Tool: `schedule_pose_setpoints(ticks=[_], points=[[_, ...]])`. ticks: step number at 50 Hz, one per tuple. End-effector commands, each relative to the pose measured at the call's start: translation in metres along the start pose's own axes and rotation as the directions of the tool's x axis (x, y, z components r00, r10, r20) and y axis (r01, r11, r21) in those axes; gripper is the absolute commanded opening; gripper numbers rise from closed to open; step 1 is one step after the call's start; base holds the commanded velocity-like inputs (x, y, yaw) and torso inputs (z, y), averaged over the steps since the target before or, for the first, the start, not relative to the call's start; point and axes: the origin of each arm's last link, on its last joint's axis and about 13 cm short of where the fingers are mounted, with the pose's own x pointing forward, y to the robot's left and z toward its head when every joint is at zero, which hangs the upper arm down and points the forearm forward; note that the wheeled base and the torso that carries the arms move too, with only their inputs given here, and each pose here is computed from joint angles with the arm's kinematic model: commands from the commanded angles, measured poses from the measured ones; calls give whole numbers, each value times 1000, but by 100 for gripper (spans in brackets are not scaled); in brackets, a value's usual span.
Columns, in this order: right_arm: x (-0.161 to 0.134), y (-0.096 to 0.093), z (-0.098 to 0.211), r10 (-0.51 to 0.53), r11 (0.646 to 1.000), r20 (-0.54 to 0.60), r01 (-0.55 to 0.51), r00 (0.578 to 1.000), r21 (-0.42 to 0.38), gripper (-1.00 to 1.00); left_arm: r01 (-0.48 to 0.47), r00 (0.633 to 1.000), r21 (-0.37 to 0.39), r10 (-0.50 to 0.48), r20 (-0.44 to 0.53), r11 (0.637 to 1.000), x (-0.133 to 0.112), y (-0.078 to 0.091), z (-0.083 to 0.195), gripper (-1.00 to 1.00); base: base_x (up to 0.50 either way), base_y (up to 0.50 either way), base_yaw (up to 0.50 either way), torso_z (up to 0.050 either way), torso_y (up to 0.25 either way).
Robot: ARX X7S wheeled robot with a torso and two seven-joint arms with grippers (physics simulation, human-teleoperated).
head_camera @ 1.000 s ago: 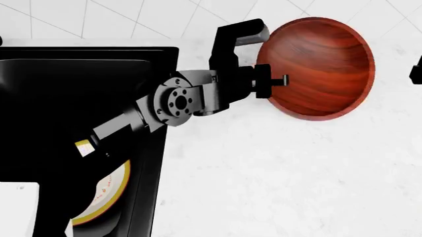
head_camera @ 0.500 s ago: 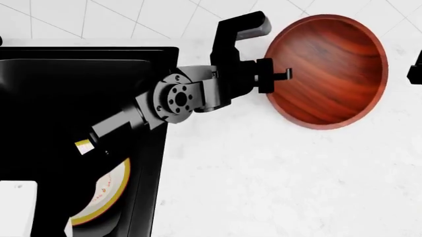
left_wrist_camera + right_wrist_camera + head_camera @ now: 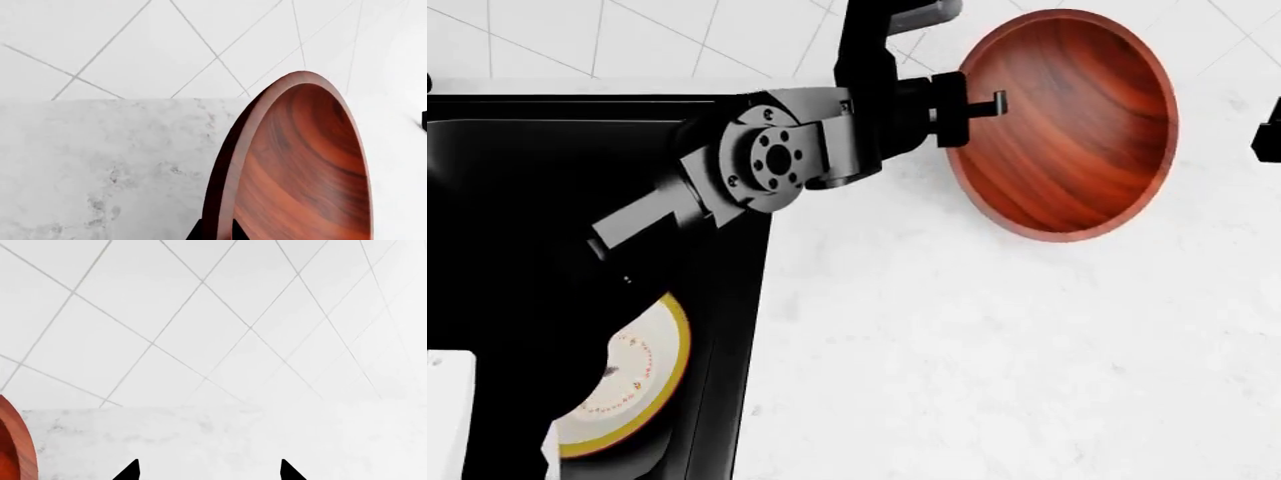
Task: Stack the bowls in the sink.
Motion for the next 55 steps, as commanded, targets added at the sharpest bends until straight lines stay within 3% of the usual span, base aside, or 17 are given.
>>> schedule_pose_setpoints(ticks=[1, 28, 55], points=[[-1, 2, 4, 8, 1000, 9, -8, 1000, 8, 100, -7, 999, -1, 8, 46, 1000, -4, -1, 17, -100, 0, 0, 0, 0, 0], [-2, 8, 12, 28, 999, 33, -29, 999, 25, 100, -37, 997, 10, 36, 73, 999, -14, 4, 43, -100, 0, 0, 0, 0, 0], [-3, 9, 15, 32, 999, 39, -34, 999, 29, 100, -9, 998, 18, 8, 59, 1000, -14, -1, 43, -100, 0, 0, 0, 0, 57]])
